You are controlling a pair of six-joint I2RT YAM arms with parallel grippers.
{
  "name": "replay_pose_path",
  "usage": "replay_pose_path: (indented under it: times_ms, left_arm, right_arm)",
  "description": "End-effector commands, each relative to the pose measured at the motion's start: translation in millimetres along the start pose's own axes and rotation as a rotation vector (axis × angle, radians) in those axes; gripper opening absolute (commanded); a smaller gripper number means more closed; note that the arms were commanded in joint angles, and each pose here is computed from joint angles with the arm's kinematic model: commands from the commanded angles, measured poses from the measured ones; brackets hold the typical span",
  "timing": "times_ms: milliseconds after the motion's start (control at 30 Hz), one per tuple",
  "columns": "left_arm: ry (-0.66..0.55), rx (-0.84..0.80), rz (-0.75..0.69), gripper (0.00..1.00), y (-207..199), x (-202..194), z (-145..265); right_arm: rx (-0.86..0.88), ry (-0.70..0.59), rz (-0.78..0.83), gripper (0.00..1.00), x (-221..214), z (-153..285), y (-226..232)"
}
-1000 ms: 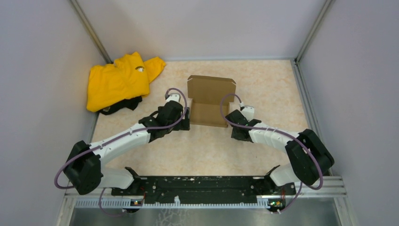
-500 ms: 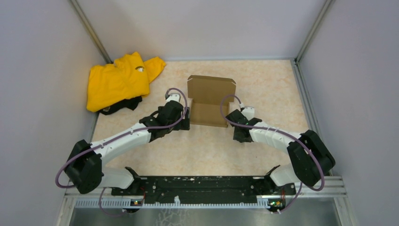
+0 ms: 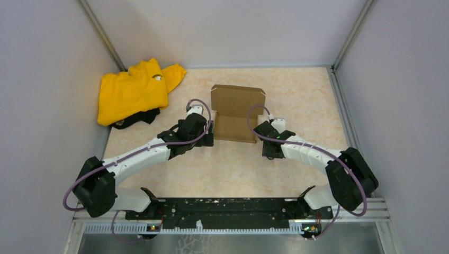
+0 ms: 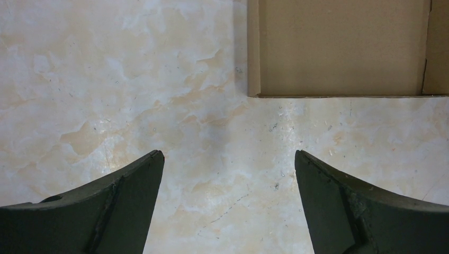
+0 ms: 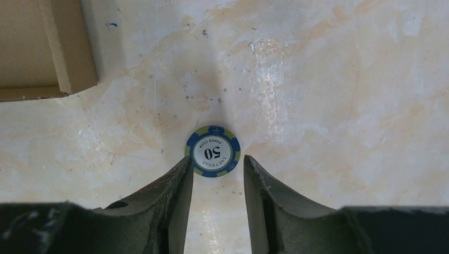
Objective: Fold the paper box
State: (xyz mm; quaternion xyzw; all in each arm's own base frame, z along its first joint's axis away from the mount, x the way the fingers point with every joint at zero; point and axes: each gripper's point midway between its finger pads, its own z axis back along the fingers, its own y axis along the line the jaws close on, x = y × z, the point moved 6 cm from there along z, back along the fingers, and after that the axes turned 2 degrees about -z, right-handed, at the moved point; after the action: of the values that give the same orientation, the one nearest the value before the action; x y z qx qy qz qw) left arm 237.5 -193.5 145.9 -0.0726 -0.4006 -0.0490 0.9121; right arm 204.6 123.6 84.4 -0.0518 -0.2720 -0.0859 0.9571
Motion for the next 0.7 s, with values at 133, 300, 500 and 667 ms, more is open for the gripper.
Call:
replay_pose_path:
  times_ms: [133, 300, 500, 667]
  left_arm:
    - [-0.034, 0.003, 0.008, 0.99, -1, 11, 0]
    - [-0.032, 0.001, 0.016, 0.99, -1, 9, 1]
    - [-0.067, -0.014, 0.064, 0.99, 3, 8, 8]
    - [-0.091, -0.017, 0.090, 0.99, 8, 6, 15]
  right_arm:
    - [0.132, -0.041, -0.018, 0.49, 0, 10, 8]
    - [0.151, -0.046, -0.008, 0.58, -5, 7, 7]
    - [0.128, -0.029, 0.012, 0.59, -11, -2, 5]
    - [0.118, -0.027, 0.017, 0.57, -11, -6, 6]
